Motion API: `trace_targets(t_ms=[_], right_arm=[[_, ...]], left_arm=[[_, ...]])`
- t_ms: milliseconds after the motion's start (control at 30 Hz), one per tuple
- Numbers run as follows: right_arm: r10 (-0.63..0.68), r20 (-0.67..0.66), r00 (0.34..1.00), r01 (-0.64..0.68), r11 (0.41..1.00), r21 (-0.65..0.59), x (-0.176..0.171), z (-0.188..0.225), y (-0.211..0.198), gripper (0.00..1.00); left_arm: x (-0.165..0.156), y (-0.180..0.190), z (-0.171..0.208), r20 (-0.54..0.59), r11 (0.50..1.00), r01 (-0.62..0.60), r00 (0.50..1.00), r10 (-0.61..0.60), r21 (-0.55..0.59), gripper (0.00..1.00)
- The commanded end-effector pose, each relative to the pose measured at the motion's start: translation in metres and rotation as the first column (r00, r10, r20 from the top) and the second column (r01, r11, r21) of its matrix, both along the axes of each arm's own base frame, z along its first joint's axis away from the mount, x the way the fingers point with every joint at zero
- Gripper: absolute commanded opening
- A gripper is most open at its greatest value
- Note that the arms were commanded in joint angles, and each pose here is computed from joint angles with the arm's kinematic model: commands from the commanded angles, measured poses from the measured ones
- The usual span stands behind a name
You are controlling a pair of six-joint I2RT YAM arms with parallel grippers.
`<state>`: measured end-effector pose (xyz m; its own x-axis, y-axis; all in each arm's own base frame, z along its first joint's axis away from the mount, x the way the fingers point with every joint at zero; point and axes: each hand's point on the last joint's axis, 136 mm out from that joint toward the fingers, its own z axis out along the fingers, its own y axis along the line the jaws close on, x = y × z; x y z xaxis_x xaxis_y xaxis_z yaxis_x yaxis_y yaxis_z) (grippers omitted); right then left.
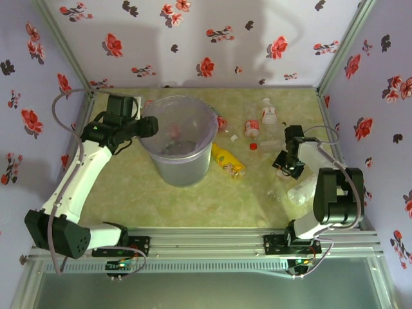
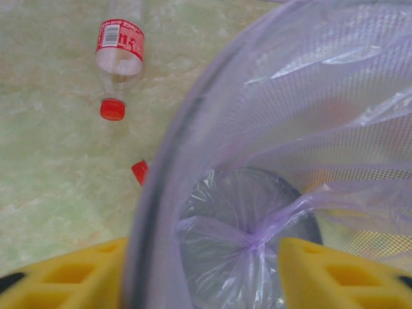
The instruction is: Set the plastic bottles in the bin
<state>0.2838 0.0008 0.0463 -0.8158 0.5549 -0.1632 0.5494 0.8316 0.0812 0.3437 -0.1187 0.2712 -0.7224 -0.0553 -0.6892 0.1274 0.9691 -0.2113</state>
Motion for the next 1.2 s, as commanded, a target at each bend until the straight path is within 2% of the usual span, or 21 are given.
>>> trace_targets(t_ms=[0,167,267,367,500,600,700,833,933,1167], right_arm=[[0.002,0.055,0.999,-0.003,1.000,0.028,0.001,0.026,0.004,0.57],[0.051,0.164,0.985,-0.062,0.996,0.062,0.002,0.081,0.019,0.54],[0.089,0.258,0.962,-0.119,0.987,0.103,0.005,0.119,0.036,0.53],[0.143,0.386,0.911,-0.210,0.968,0.136,0.014,0.165,0.063,0.51],[0.173,0.602,0.780,-0.348,0.919,0.186,0.034,0.239,0.106,0.52],[0.100,0.768,0.633,-0.453,0.852,0.262,0.049,0.298,0.137,0.52],[-0.006,0.858,0.514,-0.548,0.767,0.334,0.059,0.347,0.164,0.51],[-0.073,0.886,0.458,-0.666,0.633,0.396,0.067,0.387,0.205,0.51],[-0.059,0.893,0.445,-0.724,0.563,0.398,0.066,0.400,0.236,0.51],[-0.041,0.906,0.420,-0.813,0.427,0.396,0.058,0.420,0.284,0.51]], left_arm=[[-0.002,-0.001,0.016,0.023,1.000,0.021,1.000,-0.021,0.021,0.76],[-0.008,0.007,0.051,0.096,0.999,0.013,0.995,-0.016,0.035,0.98],[-0.016,0.010,0.080,0.157,1.000,0.013,0.987,-0.016,0.025,0.99],[-0.027,0.006,0.112,0.228,0.999,0.038,0.973,-0.034,-0.015,1.00],[-0.043,-0.036,0.141,0.285,0.969,0.218,0.942,-0.178,-0.114,1.00],[-0.057,-0.084,0.156,0.321,0.886,0.407,0.889,-0.327,-0.223,1.00],[-0.070,-0.126,0.167,0.353,0.782,0.553,0.820,-0.450,-0.287,1.00],[-0.087,-0.172,0.167,0.360,0.666,0.681,0.729,-0.582,-0.303,1.00],[-0.090,-0.191,0.160,0.346,0.635,0.716,0.697,-0.628,-0.291,1.00],[-0.068,-0.208,0.141,0.310,0.649,0.703,0.711,-0.631,-0.292,1.00]])
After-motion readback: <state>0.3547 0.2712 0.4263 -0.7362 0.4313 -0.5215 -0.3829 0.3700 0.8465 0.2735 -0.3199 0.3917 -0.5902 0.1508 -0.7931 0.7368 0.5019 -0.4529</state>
